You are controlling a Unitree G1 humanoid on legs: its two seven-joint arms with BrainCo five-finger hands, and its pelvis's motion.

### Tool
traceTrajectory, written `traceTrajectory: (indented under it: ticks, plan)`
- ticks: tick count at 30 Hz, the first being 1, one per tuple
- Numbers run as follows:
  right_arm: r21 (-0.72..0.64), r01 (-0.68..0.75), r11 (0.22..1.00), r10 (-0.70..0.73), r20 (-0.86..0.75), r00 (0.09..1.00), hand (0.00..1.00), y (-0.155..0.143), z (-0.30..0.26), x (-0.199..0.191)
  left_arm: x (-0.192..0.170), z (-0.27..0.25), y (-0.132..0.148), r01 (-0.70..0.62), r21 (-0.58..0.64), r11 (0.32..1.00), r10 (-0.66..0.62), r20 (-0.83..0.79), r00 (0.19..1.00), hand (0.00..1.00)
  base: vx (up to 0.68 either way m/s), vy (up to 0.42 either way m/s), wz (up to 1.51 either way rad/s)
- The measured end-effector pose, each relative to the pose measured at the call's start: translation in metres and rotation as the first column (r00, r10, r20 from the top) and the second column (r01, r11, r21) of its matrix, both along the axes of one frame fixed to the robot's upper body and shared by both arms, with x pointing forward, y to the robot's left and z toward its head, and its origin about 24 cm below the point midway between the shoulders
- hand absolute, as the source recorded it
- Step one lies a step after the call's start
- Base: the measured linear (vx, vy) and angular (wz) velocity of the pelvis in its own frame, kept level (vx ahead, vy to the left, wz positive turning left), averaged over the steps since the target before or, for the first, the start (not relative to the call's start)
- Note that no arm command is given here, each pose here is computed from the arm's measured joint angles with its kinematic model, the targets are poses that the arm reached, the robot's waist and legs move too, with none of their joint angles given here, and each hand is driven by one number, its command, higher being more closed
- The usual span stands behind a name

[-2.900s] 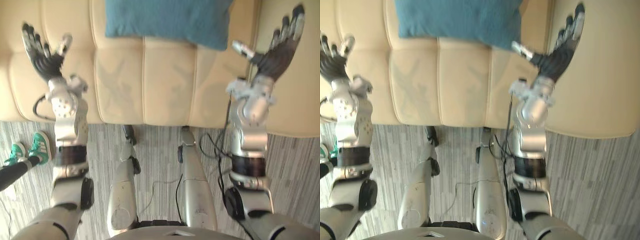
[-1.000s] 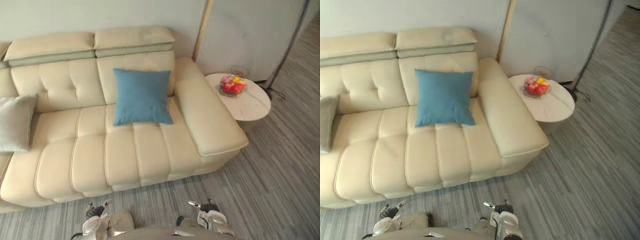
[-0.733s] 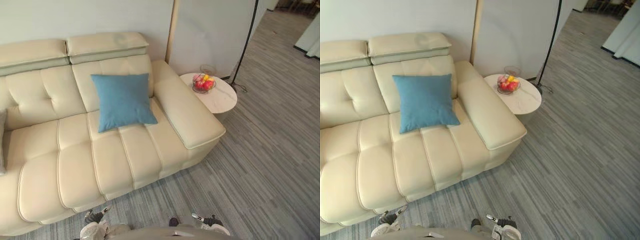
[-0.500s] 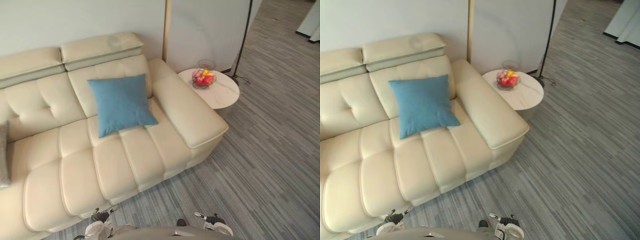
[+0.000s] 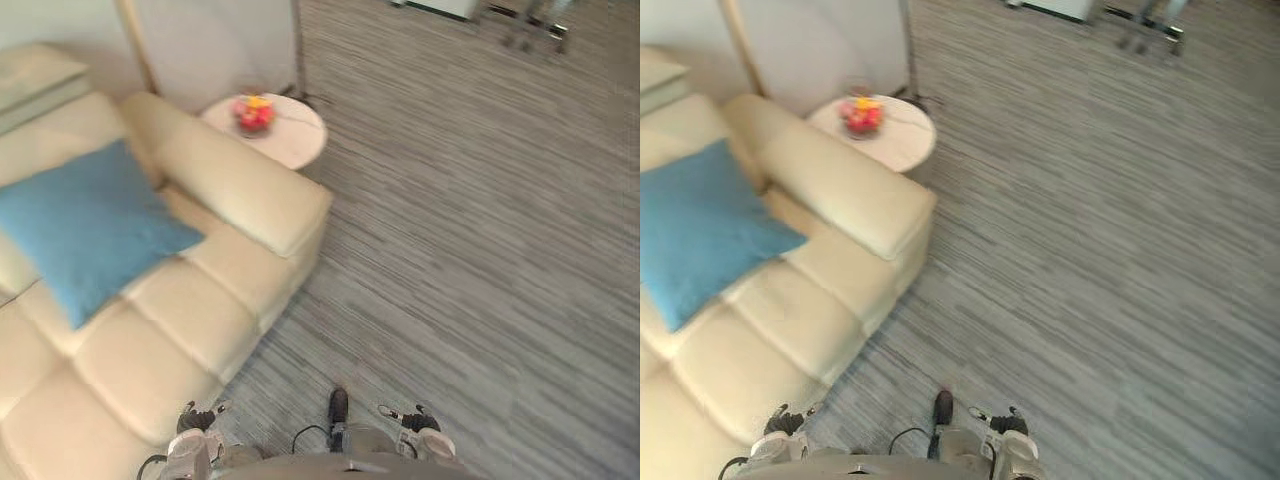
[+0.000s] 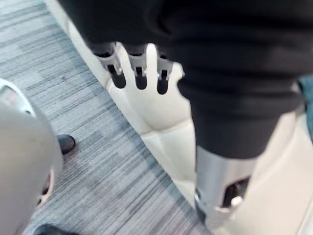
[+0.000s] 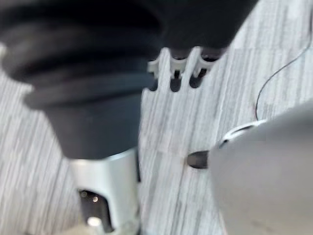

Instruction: Pick up cushions and gather them together orderly.

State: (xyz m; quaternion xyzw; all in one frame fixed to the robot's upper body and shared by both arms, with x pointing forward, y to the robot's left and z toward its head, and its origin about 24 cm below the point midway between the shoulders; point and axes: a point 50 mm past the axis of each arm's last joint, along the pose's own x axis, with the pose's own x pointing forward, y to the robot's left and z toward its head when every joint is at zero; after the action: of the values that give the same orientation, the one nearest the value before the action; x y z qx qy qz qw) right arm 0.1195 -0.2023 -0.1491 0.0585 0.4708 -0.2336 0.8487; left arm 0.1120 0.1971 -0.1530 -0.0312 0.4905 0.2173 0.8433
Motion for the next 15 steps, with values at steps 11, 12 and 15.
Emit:
traceTrajectory:
  ticks: [11,12,15]
  plan:
    - [0.006,0.079,0.997,-0.079,0.008,0.997,0.00,-0.012,0.001,0.002,0.014,0.000,-0.024,0.150,-0.023,0.988,-0.150,0.010,0.989,0.00,0.12,-0.179,-1.02]
    - [0.003,0.080,0.997,-0.080,0.013,0.997,0.00,-0.013,0.001,0.002,0.017,0.002,-0.026,0.131,-0.031,0.991,-0.130,0.028,0.991,0.00,0.17,-0.119,-1.53]
    - [-0.003,0.073,0.997,-0.073,0.009,0.997,0.00,-0.013,0.001,0.002,0.026,0.007,-0.031,0.137,-0.032,0.990,-0.134,0.082,0.988,0.00,0.09,0.005,-1.35]
